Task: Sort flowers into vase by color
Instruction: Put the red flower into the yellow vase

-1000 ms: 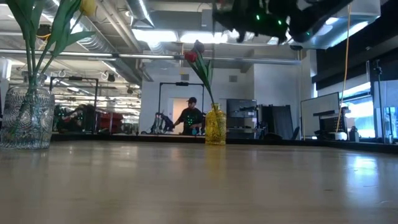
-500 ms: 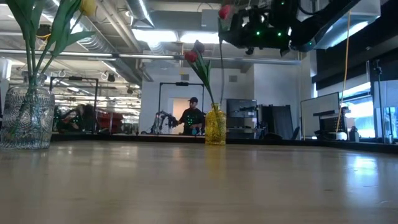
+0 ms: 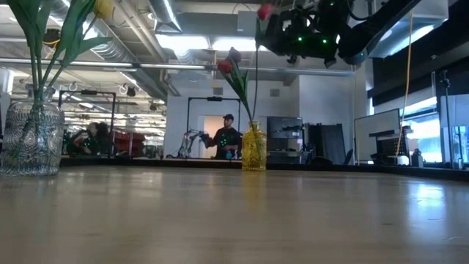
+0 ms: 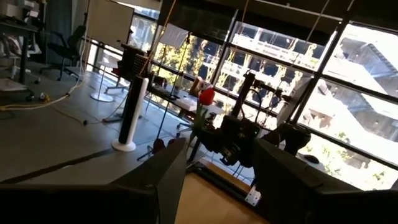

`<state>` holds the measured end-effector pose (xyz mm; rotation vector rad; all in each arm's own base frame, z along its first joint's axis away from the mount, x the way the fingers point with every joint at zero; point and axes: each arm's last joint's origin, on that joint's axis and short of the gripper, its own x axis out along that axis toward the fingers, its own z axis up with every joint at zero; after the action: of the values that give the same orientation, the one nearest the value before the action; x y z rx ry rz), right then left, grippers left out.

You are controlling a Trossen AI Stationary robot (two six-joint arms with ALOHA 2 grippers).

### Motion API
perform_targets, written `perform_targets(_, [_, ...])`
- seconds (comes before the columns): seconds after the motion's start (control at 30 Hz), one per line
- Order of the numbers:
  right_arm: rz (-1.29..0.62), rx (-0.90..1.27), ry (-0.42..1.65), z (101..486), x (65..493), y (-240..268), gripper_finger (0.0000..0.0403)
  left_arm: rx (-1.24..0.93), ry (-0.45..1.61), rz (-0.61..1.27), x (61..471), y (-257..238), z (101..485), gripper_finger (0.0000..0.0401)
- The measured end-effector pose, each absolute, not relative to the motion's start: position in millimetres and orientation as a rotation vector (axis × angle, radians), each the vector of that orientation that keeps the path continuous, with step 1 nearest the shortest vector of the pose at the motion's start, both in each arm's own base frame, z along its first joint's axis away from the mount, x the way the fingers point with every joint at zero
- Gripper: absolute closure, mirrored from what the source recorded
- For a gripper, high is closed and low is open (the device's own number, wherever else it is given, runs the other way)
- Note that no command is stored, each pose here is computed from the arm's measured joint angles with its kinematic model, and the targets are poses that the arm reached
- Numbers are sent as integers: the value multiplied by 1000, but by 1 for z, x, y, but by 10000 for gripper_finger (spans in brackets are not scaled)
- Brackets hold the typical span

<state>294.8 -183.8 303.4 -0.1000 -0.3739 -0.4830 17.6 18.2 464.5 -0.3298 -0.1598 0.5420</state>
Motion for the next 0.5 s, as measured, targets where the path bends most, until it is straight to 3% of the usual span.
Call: perform_targets(0.5, [-519, -1, -75, 274, 300, -188, 399, -315, -200, 482, 11, 20, 475, 222])
